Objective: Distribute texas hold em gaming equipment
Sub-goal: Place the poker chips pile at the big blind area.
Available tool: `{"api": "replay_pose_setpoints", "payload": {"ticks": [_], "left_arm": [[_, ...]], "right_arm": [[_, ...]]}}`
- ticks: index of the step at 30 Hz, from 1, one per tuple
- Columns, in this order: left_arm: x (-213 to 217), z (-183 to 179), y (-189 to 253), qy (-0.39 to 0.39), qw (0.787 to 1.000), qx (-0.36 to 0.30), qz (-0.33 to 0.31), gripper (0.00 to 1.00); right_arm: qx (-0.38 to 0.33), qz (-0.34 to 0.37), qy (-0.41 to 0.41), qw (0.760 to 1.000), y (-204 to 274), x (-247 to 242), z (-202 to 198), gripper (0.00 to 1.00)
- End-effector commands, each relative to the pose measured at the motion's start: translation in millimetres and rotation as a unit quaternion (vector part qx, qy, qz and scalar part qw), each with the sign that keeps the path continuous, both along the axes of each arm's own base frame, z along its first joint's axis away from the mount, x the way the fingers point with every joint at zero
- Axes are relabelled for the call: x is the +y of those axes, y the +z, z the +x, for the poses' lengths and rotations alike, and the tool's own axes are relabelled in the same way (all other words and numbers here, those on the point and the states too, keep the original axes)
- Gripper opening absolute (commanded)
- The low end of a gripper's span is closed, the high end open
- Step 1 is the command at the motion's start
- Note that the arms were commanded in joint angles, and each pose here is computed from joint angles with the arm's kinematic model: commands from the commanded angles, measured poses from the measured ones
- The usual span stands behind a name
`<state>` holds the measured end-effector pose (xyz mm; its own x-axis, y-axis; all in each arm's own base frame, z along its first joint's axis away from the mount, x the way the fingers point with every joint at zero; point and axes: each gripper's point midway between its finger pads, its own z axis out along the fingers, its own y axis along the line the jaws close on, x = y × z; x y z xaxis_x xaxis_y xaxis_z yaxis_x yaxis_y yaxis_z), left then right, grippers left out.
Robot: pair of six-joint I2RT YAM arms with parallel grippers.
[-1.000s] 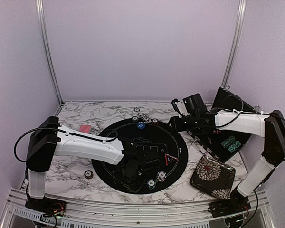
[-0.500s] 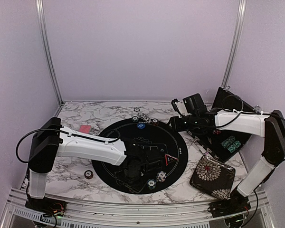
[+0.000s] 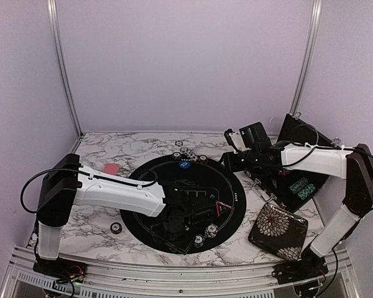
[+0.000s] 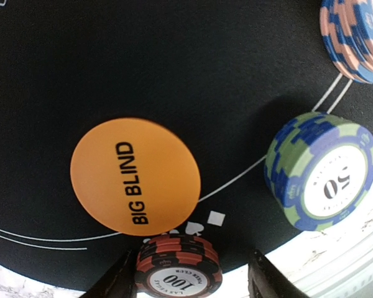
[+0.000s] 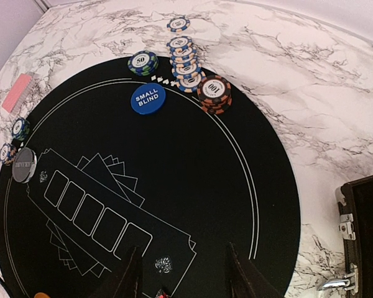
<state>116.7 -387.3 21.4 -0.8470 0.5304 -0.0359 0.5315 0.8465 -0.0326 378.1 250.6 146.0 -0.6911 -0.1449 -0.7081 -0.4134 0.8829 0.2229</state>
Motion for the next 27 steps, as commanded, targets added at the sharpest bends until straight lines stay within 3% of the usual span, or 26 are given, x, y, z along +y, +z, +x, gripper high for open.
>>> {"api": "replay_pose_setpoints", "payload": {"ticks": [1,16,27], "left_arm": [[-1.7,-1.7,10.3,-0.004,1.0,-0.001,-0.012,0.65],[38.9,19.9,48.3,0.057,0.997,-0.04,-0.031,0.71],[125.7,45.2,56.3,0.173,0.983,-0.058,-0.018,0.7]], "right_arm": [[-0.024,0.011,0.002,1.0,16.7,-0.8,3.7,0.43],[-0.021,0.008,0.004,1.0,13.5,0.1,4.3,0.43],[-0.012,0.013,0.015,1.0,7.7,5.6,3.4,0.43]]}}
